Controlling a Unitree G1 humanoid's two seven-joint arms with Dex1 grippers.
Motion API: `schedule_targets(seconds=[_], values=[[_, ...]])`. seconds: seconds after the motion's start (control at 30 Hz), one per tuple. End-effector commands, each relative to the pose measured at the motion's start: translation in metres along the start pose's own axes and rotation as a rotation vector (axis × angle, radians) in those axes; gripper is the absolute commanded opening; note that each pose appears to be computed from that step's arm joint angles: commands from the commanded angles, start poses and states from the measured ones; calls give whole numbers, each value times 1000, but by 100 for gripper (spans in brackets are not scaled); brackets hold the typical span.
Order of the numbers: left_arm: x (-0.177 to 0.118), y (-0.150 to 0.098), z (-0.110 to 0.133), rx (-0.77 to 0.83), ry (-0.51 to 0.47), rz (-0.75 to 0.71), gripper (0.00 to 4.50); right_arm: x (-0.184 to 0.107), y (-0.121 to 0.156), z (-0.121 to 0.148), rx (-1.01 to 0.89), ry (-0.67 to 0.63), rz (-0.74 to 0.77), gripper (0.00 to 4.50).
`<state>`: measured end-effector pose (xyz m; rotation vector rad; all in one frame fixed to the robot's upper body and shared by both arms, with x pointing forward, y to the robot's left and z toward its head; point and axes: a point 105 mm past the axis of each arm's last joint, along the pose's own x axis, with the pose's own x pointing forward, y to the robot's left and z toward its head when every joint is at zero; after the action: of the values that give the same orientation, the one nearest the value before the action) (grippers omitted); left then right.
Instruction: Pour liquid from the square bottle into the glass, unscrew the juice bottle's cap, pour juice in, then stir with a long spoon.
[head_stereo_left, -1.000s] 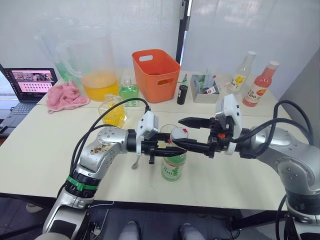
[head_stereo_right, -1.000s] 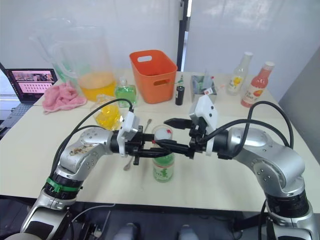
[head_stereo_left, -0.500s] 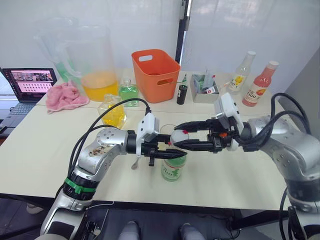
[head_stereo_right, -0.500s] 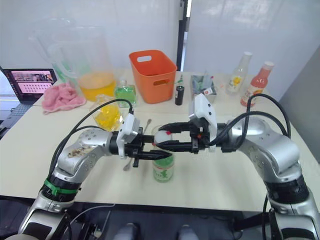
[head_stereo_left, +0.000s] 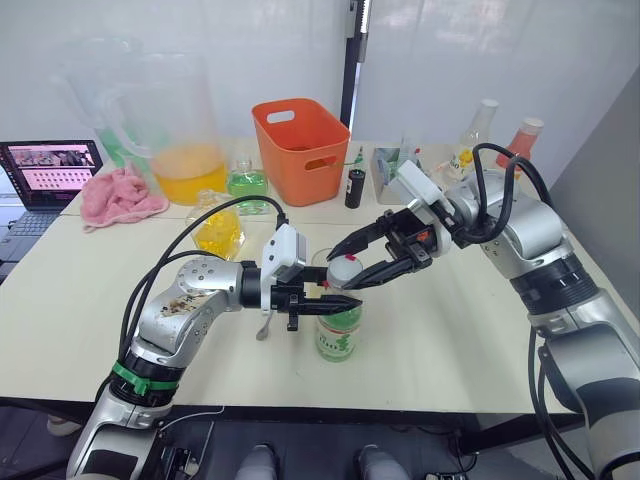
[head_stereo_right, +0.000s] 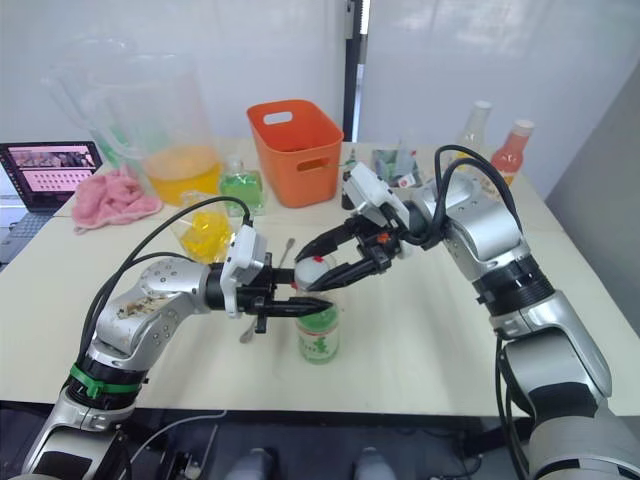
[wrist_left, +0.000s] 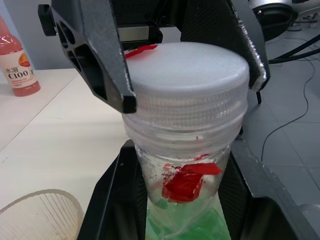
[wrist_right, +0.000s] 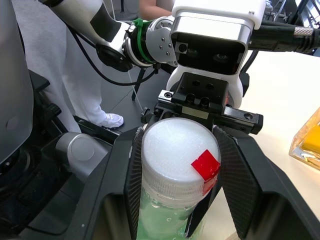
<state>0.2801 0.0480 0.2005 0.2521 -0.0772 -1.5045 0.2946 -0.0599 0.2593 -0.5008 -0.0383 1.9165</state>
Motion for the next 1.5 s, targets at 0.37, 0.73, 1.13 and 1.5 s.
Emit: schedule_targets(seconds=[0.37, 0.73, 1.13, 1.5], values=[[9, -2, -10, -71, 18, -21, 136, -34, 23, 25, -14, -140, -292, 444], [17, 8, -13, -75, 5, -43, 136, -16, 41, 22, 129, -130, -679, 444], [22, 7, -15, -78, 5, -76, 136, -11, 41, 14, 236, -89, -855, 290], [19, 6, -19, -73, 11, -39, 136, 1, 49, 6, 209, -33, -642, 165]])
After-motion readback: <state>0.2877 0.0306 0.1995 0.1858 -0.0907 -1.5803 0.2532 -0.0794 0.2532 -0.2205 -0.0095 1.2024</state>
